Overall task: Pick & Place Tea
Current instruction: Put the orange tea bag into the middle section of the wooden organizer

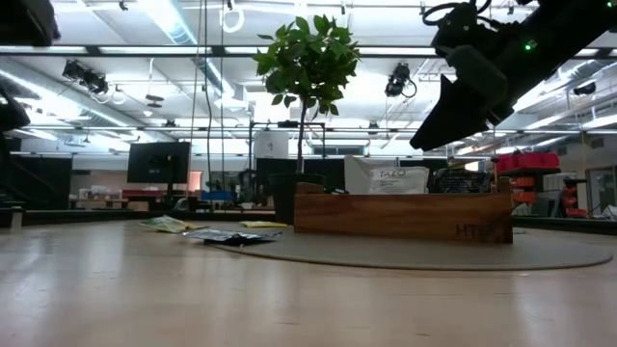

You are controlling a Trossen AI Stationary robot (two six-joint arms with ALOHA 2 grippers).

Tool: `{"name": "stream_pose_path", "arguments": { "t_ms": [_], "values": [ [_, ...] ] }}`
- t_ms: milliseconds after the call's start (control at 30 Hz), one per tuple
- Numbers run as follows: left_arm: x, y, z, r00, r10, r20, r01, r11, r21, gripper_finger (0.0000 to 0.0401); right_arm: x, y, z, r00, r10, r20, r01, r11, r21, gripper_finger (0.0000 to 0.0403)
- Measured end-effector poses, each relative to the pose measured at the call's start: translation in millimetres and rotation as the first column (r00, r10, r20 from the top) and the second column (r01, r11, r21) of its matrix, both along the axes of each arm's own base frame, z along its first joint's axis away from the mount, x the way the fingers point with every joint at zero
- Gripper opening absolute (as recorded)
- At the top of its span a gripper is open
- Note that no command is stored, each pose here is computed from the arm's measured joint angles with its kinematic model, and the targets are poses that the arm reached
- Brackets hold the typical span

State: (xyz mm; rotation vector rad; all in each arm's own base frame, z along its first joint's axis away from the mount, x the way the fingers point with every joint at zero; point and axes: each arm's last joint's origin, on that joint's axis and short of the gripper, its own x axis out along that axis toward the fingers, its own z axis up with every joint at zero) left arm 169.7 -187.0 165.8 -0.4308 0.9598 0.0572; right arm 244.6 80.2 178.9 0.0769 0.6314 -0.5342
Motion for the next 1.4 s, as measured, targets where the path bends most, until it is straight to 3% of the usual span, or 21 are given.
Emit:
{"name": "stream_pose_path", "arguments": {
  "t_ms": [233,533,833,1067,1133,1400],
  "values": [
    [-5,9,-5,0.991,0.013,-0.136,-0.012,1.0,0.012,0.0021,0,0,0,1.0,-0.001,0.0,0.001,1.0,0.001,0.0235],
    [-2,10,-3,0.992,0.024,-0.125,-0.026,1.0,-0.008,0.0012,0,0,0,1.0,0.0,-0.001,0.0,1.0,0.001,0.0235],
    [4,13,-2,0.992,0.114,-0.048,-0.114,0.993,0.011,0.0015,0,0,0,1.0,0.001,-0.001,-0.001,1.0,0.011,0.0235],
    [-17,28,-11,0.933,0.274,-0.235,-0.244,0.958,0.148,0.0082,0,0,0,1.0,0.0,-0.002,0.0,1.0,0.015,0.0235],
    [-18,28,-11,0.925,0.297,-0.238,-0.27,0.952,0.142,0.011,0,0,-1,1.0,0.002,-0.004,-0.002,1.0,0.019,0.0235],
    [-19,11,-8,0.96,0.19,-0.207,-0.189,0.982,0.025,0.022,0,0,-1,1.0,0.002,-0.004,-0.002,1.0,0.024,0.0235]
  ]
}}
